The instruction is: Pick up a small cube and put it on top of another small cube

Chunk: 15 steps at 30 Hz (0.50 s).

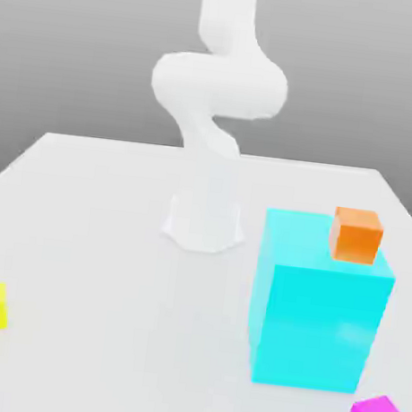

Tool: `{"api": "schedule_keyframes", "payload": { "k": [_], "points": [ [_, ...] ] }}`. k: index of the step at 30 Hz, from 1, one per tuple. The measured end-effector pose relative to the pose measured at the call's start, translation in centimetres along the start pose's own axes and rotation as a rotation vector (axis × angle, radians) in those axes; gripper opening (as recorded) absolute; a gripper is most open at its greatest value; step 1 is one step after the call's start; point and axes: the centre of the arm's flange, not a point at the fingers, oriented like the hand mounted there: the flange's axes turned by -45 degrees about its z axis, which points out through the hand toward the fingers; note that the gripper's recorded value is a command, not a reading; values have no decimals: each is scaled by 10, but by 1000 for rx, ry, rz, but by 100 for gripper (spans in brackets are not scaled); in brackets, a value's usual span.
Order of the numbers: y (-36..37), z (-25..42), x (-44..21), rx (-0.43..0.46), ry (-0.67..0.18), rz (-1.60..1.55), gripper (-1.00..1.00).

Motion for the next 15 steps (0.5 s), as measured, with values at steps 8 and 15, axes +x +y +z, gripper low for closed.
{"api": "schedule_keyframes", "payload": {
  "k": [8, 15],
  "points": [
    [57, 131, 6, -129, -172, 287, 0],
    [124, 241, -21, -239, -307, 543, 0]
  ]
}}
